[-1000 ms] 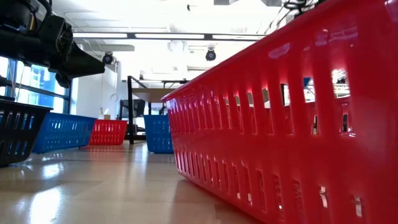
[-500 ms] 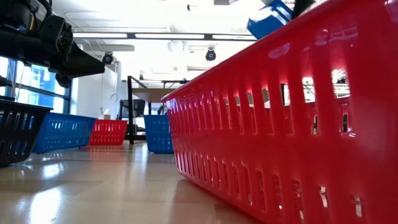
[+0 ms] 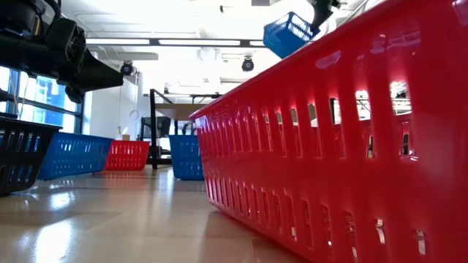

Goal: Stack baskets on shelf by color
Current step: Put the right blue bin on the shelf

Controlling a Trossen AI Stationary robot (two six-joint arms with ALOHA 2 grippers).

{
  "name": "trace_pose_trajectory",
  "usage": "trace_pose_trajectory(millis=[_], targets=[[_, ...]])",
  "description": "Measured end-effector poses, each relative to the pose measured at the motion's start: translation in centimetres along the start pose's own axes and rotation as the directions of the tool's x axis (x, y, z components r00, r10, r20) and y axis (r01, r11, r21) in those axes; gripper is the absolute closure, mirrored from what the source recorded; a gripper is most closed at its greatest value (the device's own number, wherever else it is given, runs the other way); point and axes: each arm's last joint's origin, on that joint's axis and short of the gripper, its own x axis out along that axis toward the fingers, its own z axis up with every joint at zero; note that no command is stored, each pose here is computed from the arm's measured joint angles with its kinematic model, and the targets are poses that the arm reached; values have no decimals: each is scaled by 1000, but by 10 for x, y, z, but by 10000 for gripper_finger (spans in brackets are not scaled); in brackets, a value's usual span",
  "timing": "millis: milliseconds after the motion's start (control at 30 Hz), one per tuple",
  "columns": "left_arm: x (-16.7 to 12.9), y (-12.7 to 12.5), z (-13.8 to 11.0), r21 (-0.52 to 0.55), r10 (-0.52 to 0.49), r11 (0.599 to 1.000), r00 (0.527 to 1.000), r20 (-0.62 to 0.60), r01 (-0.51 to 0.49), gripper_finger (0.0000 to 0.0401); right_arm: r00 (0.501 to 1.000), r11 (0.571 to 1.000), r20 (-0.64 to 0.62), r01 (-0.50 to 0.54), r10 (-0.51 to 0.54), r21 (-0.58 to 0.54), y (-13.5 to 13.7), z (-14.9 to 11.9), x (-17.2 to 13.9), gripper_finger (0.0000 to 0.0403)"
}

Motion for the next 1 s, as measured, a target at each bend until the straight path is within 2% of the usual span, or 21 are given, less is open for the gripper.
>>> trace_pose_trajectory(millis=[200,333,600,800,1000], targets=[[0,0,0,0,-1,1000,1000,0,1,319,969,970,-108,-232,224,-75,12,-2,32,403],[0,0,0,0,0,1000,1000,-1,0,319,946,942,-99,-319,309,-102,15,1,44,403],[0,0,0,-3,-3,1000,1000,-1,3,319,905,893,-124,-423,407,-152,20,6,73,403],[0,0,0,-43,-2,999,1000,-1,2,319,887,868,-177,-457,427,-195,22,8,101,403],[0,0,0,-82,-3,997,1000,-1,3,319,882,863,-198,-464,429,-200,17,6,112,403]])
